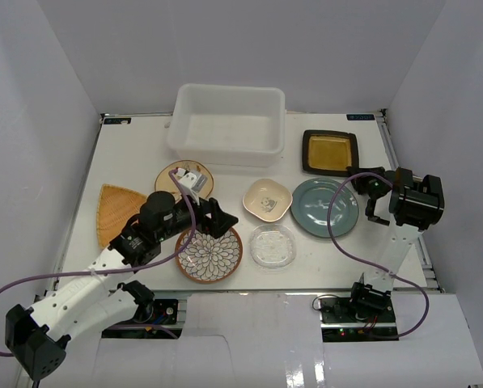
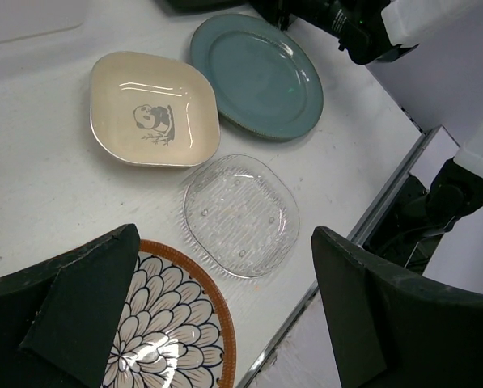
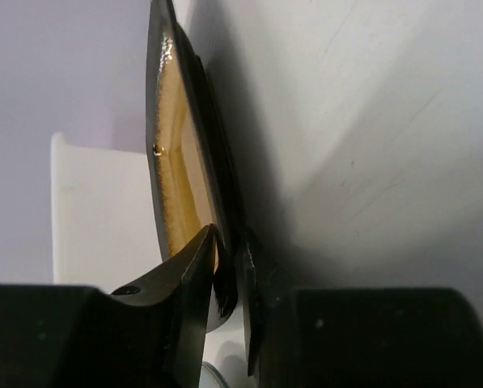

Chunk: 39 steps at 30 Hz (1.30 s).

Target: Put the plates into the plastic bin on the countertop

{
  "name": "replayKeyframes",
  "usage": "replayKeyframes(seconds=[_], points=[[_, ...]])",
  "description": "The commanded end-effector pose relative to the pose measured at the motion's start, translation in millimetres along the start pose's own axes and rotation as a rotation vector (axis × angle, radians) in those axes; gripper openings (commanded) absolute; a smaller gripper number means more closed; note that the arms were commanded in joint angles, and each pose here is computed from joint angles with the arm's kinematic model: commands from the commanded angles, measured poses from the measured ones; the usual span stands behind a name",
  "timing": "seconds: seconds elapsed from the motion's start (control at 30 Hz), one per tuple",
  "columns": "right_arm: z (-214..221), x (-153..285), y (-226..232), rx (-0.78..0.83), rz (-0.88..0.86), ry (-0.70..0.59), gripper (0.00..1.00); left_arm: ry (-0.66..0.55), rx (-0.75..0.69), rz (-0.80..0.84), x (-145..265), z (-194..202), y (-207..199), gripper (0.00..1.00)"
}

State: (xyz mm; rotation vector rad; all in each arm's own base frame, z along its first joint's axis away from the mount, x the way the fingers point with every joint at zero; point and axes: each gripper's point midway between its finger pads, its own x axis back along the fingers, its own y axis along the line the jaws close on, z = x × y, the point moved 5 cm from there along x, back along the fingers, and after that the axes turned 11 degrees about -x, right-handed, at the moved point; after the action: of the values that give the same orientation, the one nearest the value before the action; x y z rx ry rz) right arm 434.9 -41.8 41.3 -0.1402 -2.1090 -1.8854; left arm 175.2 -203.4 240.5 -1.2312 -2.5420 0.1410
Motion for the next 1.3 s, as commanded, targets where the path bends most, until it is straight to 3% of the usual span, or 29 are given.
replayKeyframes(seconds=[0.0,0.03,0.13,0.27,0.47,0.63,0.83,0.9,0.97,1.27], points=[[-1.4,-2.9,10.4,-0.060,-0.076,-0.022,0.23,-0.001,0.035,-0.007,-6.7,-4.2,-0.2,0.98],[-2.2,-1.4,18.3,-0.072,-0.115,-0.027,0.14,0.021,0.044,-0.009,-10.3,-1.0,0.6,0.98],[-5.3,4.1,37.6,-0.069,-0.190,-0.050,0.08,0.052,0.062,-0.014,-16.1,-1.7,1.5,0.98],[-7.6,17.7,75.1,-0.070,-0.324,-0.063,0.08,0.062,0.126,-0.038,-26.5,-6.5,3.1,0.98],[1.8,49.9,147.0,-0.081,-0.585,-0.002,0.08,0.031,0.215,0.007,-49.8,-33.4,-4.7,0.82],[24.7,78.7,175.1,-0.116,-0.696,0.092,0.08,0.025,0.270,0.038,-73.1,-49.5,-7.6,0.75],[62.2,110.1,190.4,-0.139,-0.749,0.267,0.08,-0.001,0.295,0.040,-104.1,-74.8,-4.6,0.75],[76.3,121.5,197.4,-0.121,-0.764,0.326,0.08,-0.059,0.307,0.043,-110.0,-97.0,0.0,0.75],[88.0,130.5,198.4,-0.118,-0.762,0.371,0.08,-0.046,0.387,0.086,-117.5,-101.0,3.2,0.74],[121.1,166.4,215.8,-0.051,-0.799,0.468,0.08,-0.023,0.428,-0.048,-153.8,-118.2,66.1,0.73]])
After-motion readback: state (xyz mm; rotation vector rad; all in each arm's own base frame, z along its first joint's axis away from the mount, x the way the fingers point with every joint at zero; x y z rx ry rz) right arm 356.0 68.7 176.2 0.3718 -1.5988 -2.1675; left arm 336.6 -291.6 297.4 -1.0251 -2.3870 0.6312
